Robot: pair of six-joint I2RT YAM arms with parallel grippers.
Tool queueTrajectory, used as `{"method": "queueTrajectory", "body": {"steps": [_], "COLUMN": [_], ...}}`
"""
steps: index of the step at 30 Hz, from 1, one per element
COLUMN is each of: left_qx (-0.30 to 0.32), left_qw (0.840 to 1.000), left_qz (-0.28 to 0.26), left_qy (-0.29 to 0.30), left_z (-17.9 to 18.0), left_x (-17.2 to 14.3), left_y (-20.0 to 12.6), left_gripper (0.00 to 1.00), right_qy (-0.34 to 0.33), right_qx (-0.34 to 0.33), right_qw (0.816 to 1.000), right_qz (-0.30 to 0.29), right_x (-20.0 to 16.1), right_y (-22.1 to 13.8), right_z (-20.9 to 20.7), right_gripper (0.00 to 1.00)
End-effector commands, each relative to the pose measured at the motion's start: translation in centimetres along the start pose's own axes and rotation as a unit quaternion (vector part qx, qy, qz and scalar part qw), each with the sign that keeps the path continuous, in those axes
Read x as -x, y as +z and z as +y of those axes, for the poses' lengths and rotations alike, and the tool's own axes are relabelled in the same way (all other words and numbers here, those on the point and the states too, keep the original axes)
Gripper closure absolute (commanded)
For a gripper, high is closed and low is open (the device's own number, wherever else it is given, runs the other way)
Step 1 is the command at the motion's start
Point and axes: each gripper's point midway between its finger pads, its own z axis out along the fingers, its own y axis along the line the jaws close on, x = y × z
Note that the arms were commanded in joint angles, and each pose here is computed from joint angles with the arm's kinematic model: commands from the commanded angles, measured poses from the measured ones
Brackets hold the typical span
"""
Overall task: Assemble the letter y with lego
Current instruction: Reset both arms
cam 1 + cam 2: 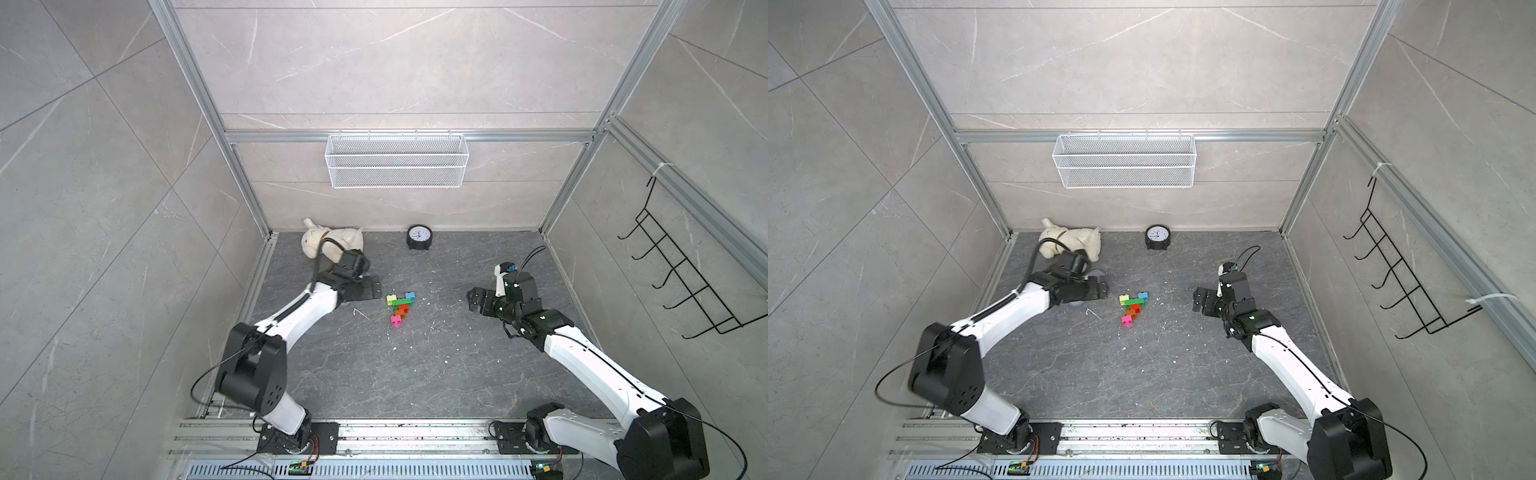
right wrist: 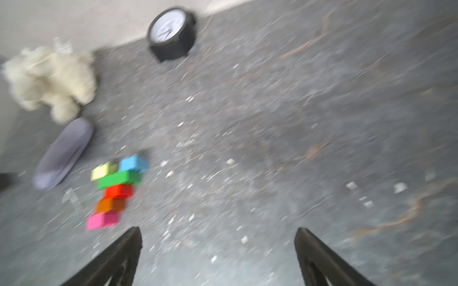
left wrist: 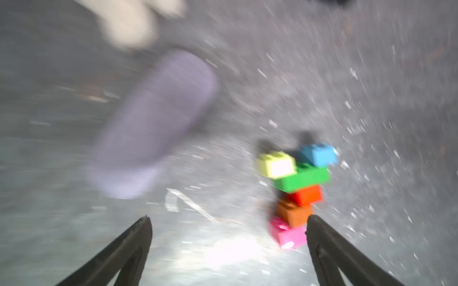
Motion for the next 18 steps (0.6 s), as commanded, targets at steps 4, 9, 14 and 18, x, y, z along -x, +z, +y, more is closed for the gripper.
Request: {"method": "queueTrajectory", "body": {"steps": [4, 9, 14, 18], "left_qx": [0.069, 0.118, 0.112, 0.127], "left_qw": [0.987, 0.972, 0.952, 0.952], "left_qz": [-0.138, -0.192, -0.279, -0.277], "left_qy": [0.055, 0.069, 0.056, 0.039], "left_z": [10.5, 14.6, 16.0, 16.8], "left_x": [1.5, -0.5, -1.2, -1.1], "left_y": [-1.3, 1.5, 1.3, 1.1], "left_gripper": [0.00, 0.00, 0.00, 0.00], "right_qy": [-0.083, -0.095, -0.108, -0.116], "right_qx": [-0.125, -0.123, -0.047, -0.036], "right_qw": [0.986, 0.981, 0.966, 0.974], "right_qz": [-0.076, -0.120, -0.231, -0.193], "right_x": [1.5, 0.7, -0.1, -1.2], "right_y": [1.0, 2.3, 3.8, 6.0], "right_z": [-6.5, -8.2, -7.5, -7.4], "right_gripper": [0.01, 0.01, 0.00, 0.00]}}
